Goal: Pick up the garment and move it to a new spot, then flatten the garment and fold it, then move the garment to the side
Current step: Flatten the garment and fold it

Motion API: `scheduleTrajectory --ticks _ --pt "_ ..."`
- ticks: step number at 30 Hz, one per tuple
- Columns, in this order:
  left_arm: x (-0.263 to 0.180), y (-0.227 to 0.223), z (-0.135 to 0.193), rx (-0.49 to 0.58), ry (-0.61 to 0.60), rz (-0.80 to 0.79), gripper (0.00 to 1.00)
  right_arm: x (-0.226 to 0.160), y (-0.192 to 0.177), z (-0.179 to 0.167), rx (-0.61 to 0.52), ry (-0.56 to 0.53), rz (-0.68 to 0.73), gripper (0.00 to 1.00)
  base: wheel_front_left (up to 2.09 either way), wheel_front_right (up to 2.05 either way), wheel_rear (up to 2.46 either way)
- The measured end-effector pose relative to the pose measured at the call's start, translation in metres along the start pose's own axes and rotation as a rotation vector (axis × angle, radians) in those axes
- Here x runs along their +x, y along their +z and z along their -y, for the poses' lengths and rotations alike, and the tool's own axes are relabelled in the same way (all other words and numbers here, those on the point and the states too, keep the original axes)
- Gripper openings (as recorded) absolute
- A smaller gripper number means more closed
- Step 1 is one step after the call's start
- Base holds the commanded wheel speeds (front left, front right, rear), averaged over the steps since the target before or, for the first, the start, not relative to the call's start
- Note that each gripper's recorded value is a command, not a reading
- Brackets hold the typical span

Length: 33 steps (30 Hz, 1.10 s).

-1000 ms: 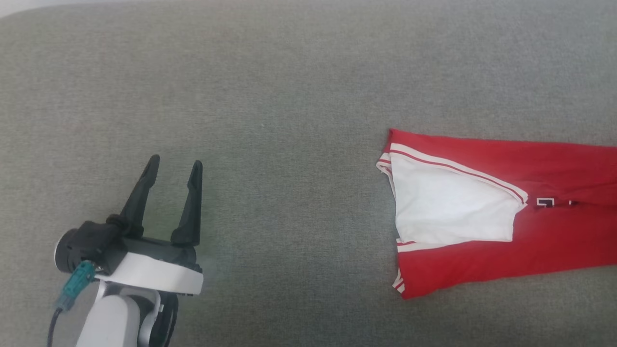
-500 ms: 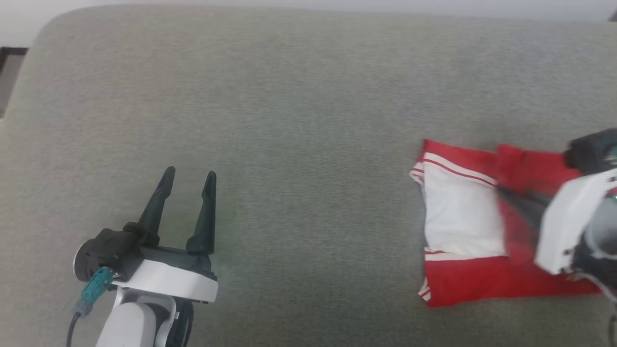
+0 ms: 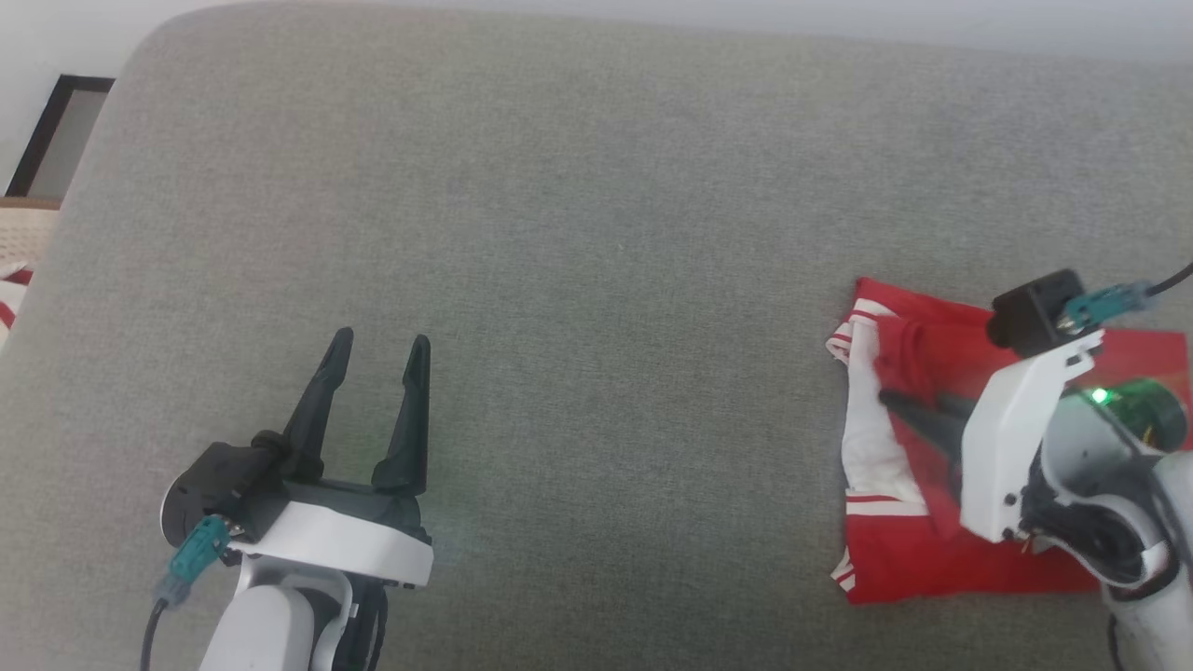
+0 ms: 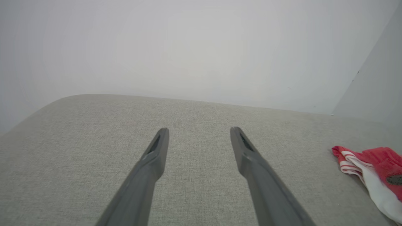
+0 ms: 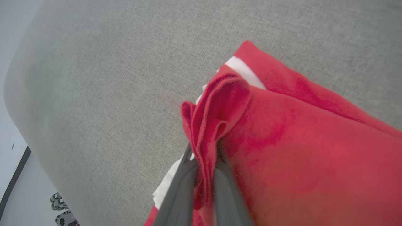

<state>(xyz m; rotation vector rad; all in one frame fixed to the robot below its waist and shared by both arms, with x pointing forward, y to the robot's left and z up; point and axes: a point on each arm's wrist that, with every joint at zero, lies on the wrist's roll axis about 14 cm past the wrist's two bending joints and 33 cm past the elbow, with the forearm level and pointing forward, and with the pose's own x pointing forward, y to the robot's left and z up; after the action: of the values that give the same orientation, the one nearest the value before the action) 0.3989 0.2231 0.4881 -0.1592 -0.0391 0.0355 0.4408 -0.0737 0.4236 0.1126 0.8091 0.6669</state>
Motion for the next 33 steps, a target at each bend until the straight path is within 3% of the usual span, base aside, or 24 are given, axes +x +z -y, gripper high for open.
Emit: scheduleTrajectory --ticks 3,4,13,21,24,33 --pt "0.000 -0.003 0.001 -0.007 -0.005 -0.008 1.00 -0.001 -0.005 0.000 0.007 -0.001 0.000 0.49 0.00 0.00 0.00" --pt "0.000 -0.003 0.001 -0.008 -0.006 -0.011 1.00 -0.002 -0.006 0.002 0.007 -0.007 0.008 1.00 0.00 0.00 0.00" --pt "0.006 -0.003 0.009 -0.009 -0.049 -0.012 1.00 -0.032 0.024 0.020 0.040 -0.066 0.218 1.00 0.00 0.00 0.00" --pt "0.009 -0.011 0.024 -0.048 -0.095 -0.037 1.00 -0.079 0.038 0.072 0.076 -0.250 0.492 1.00 0.00 0.00 0.00" --pt "0.010 -0.013 0.026 -0.046 -0.105 -0.043 1.00 -0.098 0.038 0.090 0.038 -0.334 0.585 1.00 0.00 0.00 0.00" --pt "-0.007 -0.004 0.027 -0.039 -0.114 -0.025 1.00 -0.143 0.032 0.096 -0.021 -0.466 0.795 1.00 0.00 0.00 0.00"
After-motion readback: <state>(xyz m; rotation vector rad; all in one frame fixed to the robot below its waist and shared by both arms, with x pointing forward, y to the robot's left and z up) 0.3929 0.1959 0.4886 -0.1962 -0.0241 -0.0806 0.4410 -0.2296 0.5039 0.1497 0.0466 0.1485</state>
